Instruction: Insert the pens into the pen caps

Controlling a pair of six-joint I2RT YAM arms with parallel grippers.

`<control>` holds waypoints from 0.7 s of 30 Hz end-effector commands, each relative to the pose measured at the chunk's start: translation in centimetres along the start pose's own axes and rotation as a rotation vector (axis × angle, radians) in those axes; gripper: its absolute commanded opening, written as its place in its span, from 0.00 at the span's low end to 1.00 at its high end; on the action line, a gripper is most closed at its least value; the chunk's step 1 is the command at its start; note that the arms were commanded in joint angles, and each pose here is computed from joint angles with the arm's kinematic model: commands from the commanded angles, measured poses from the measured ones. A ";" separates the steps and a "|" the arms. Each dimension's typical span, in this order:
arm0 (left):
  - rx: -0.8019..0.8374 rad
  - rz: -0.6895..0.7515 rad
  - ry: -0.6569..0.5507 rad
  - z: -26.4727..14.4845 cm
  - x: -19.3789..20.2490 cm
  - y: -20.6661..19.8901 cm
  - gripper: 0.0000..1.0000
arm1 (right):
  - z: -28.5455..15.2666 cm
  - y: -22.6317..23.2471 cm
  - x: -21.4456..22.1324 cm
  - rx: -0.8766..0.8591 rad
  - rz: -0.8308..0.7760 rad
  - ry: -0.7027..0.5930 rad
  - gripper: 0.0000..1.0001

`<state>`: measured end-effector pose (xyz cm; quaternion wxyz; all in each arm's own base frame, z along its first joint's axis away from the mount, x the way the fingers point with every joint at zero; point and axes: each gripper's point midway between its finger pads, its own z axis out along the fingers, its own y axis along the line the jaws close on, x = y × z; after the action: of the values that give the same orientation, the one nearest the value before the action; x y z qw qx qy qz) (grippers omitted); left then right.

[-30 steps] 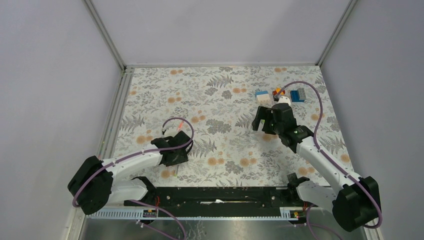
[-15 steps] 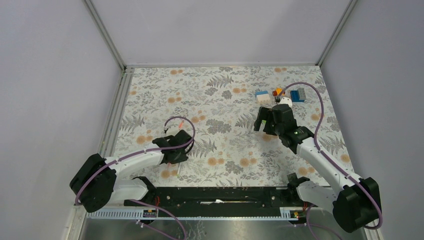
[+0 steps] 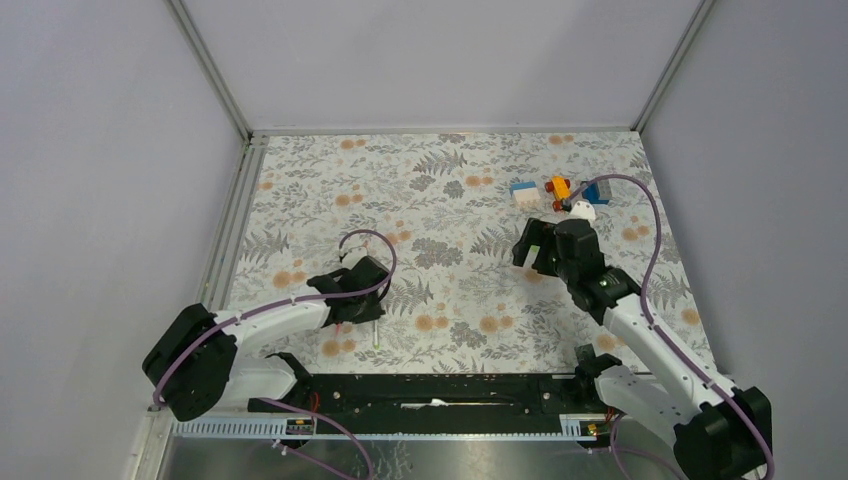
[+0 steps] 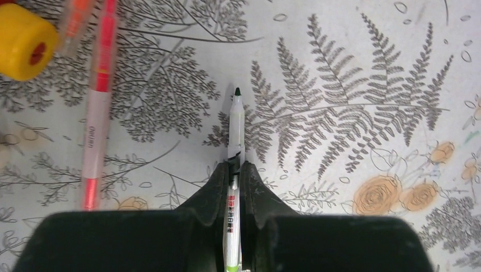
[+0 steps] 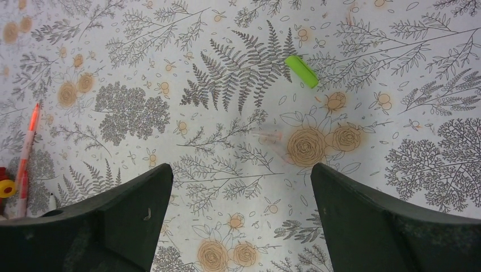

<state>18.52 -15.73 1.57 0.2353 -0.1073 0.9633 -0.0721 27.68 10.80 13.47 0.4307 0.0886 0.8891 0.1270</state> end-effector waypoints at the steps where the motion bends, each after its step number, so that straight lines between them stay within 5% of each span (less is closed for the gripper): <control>1: 0.108 0.017 0.010 -0.7 -0.2 -2.2 0.00 | -1.0 1.0 -0.8 -0.073 0.039 -0.071 0.99; 12: 0.394 -0.011 -0.054 -4.1 -2.7 -8.3 0.00 | -4.2 7.9 0.6 -0.526 0.102 -0.037 0.99; 21: 0.608 -0.050 -0.095 -7.1 -4.7 -12.8 0.00 | -6.4 10.6 1.6 -0.736 0.156 0.004 0.99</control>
<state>19.75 -22.65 6.82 0.2623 -0.0683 0.9273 -0.2582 23.46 18.06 16.98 0.4325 0.0244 0.8131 0.3888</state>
